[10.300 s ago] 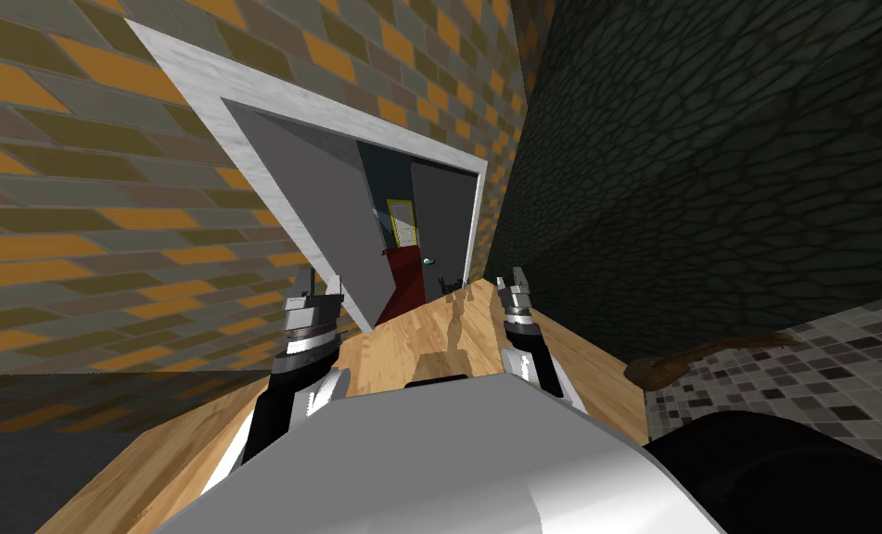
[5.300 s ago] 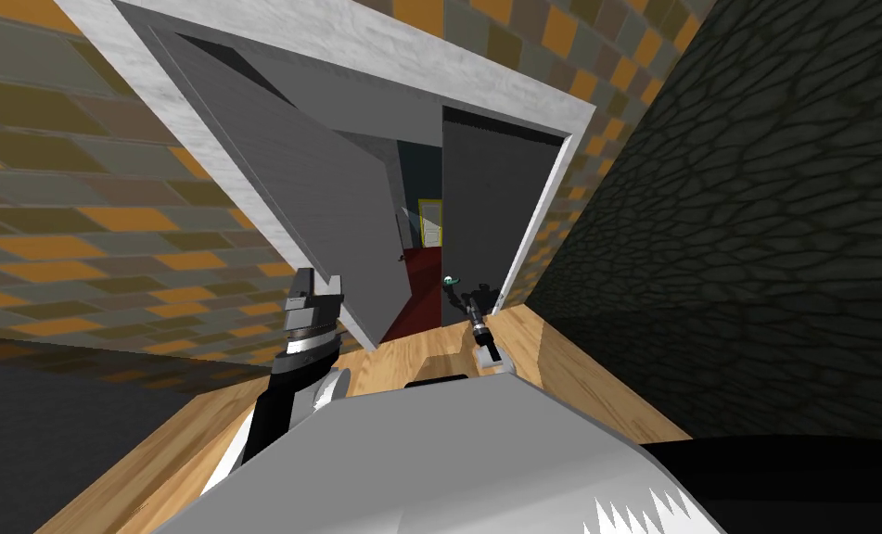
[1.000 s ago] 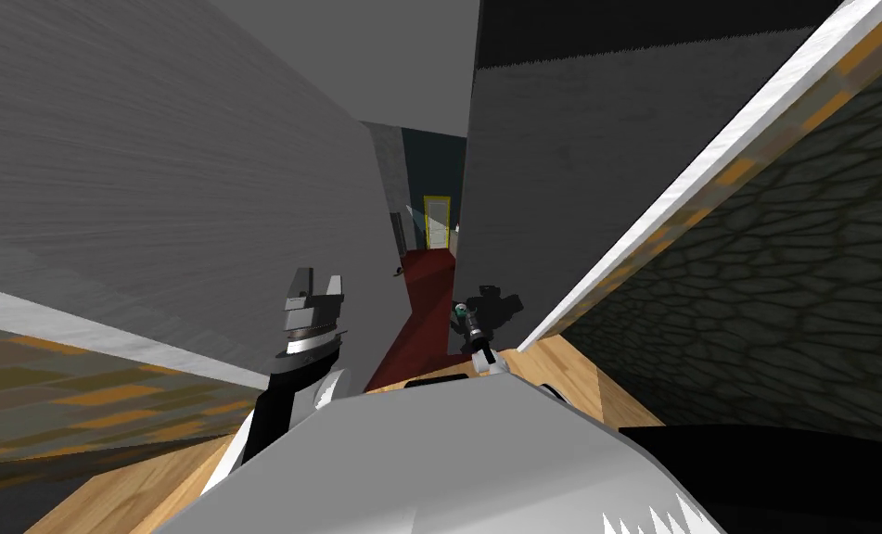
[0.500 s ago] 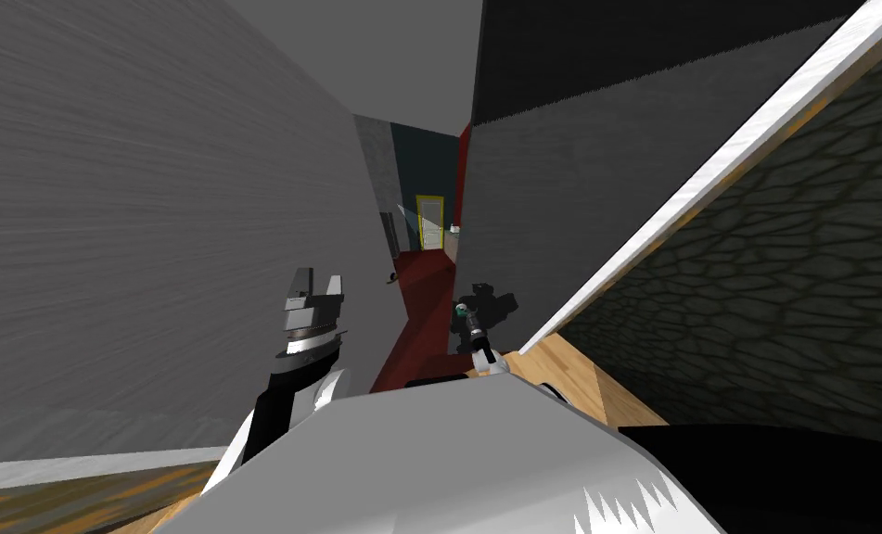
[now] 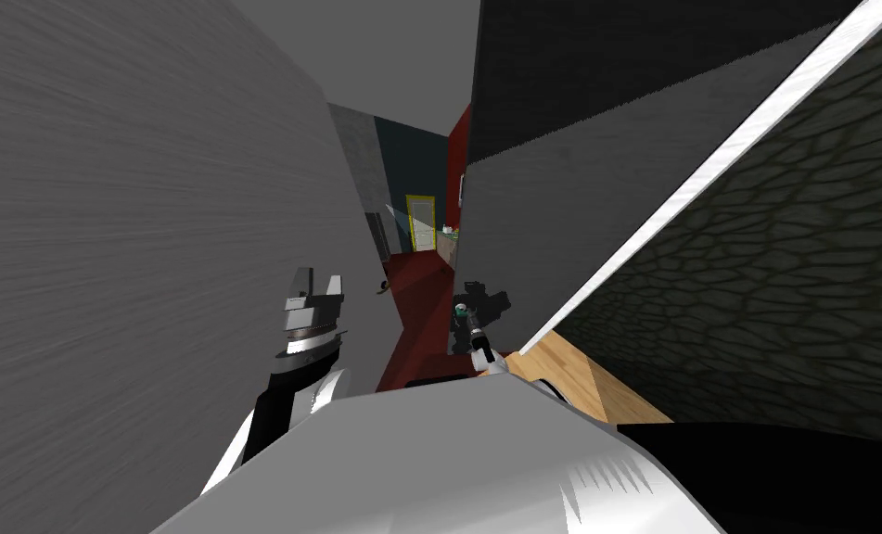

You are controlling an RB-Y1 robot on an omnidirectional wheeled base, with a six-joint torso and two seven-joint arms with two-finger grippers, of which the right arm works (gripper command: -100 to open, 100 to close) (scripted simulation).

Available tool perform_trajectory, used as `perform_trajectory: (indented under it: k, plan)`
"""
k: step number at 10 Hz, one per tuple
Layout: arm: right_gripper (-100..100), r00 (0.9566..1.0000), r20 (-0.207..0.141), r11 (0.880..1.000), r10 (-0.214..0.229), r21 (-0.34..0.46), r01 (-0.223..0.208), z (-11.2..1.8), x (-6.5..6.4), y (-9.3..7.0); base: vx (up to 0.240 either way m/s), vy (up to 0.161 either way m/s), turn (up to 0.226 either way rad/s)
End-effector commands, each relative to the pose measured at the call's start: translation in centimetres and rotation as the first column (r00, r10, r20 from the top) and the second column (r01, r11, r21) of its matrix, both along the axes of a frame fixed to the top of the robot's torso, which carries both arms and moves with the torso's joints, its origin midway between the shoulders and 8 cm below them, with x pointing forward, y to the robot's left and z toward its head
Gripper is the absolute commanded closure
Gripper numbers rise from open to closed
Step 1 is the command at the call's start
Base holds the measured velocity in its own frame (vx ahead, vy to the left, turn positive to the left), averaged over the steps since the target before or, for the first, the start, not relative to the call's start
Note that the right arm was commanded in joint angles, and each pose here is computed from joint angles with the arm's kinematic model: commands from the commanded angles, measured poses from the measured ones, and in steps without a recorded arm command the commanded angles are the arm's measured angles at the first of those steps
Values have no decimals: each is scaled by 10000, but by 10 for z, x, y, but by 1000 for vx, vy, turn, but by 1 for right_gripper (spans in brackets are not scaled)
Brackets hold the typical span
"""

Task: Push the door open

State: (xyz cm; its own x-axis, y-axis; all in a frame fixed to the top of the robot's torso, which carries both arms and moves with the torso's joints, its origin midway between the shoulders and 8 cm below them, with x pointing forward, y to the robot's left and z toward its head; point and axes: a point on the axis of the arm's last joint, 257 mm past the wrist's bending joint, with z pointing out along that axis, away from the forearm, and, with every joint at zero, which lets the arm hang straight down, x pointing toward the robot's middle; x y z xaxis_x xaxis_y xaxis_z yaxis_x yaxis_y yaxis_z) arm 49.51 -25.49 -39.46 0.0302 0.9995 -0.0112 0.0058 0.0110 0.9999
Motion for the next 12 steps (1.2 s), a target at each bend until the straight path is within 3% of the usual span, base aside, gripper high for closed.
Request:
perform_trajectory:
  k: [1,12]
  plan:
    - [100,9997,141,9998,-190,-83,192,7,2,-12,125,65,-62]
    - [100,9976,61,9975,-696,109,695,3,3,-10,172,93,-135]
